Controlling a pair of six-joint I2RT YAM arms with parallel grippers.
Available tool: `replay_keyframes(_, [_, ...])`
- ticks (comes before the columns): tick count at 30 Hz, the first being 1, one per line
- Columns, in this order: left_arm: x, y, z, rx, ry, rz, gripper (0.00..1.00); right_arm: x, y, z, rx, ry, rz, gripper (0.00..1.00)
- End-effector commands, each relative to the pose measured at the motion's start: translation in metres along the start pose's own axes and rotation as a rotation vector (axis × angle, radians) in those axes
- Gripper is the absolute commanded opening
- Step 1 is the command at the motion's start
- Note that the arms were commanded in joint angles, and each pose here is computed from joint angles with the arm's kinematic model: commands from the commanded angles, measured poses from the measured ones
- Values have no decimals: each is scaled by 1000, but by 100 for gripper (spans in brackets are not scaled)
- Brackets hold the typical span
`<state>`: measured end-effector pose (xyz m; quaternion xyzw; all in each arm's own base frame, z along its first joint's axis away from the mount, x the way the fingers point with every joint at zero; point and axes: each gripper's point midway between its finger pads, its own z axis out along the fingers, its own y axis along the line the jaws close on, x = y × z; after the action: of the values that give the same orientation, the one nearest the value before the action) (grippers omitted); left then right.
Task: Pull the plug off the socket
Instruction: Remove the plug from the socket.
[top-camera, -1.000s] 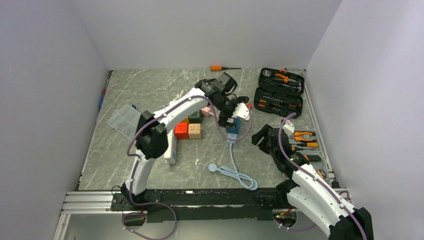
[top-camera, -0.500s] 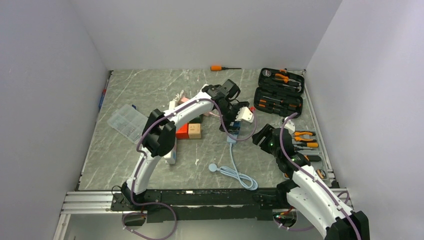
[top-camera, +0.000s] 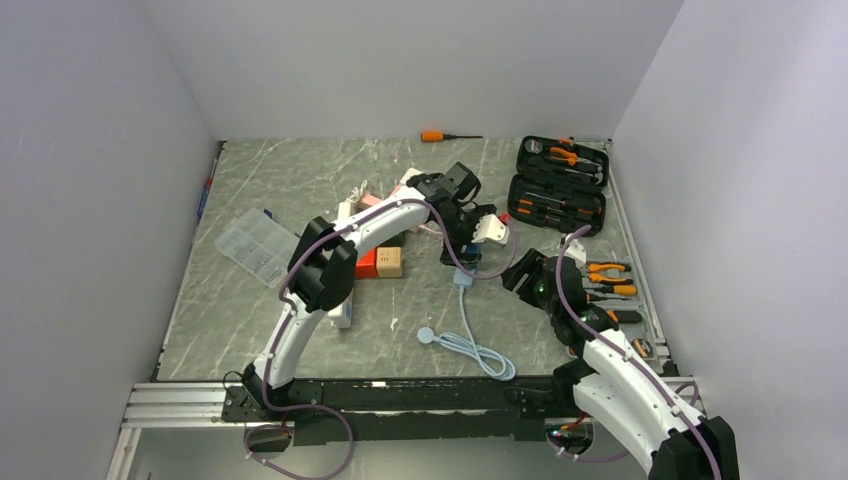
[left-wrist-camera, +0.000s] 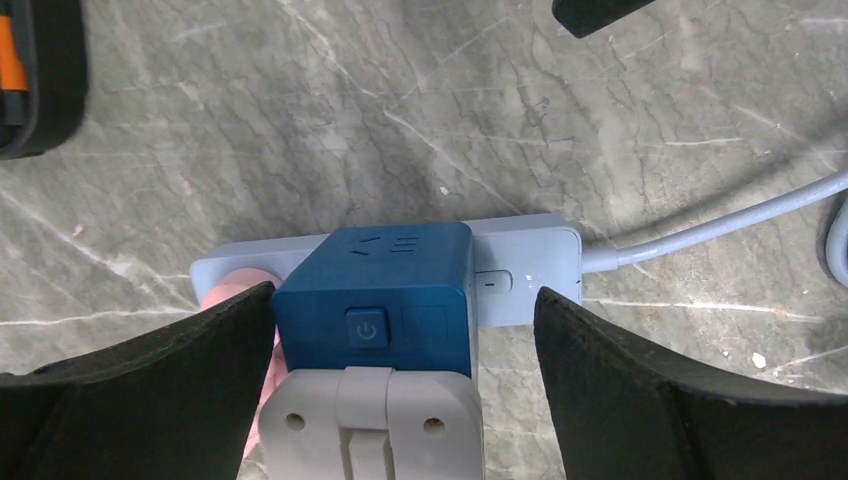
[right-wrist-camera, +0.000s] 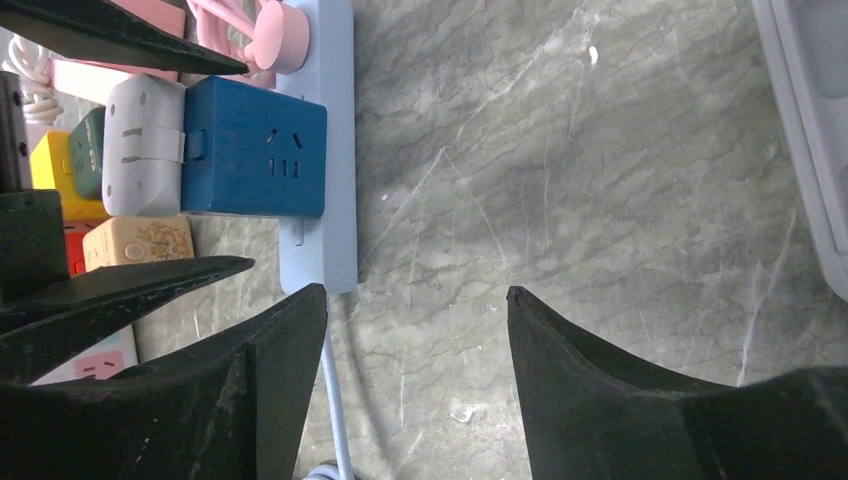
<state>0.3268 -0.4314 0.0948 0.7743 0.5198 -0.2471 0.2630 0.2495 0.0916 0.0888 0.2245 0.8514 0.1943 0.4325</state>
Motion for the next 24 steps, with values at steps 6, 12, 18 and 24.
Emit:
replay_keyframes(6, [11, 1, 13, 34, 18, -38, 98, -2, 12, 5, -66, -4, -17, 68])
replay_keyframes(12, [5, 9, 4, -9, 2, -60, 71, 10, 21, 12, -129, 39, -10, 68])
replay_keyframes(18, [-14, 22, -15, -86, -52, -92, 35, 22, 28, 19, -178, 84, -6, 69])
replay_keyframes(24, [-37, 30, -37, -150, -129, -129, 28, 23, 42, 29, -248, 91, 3, 72])
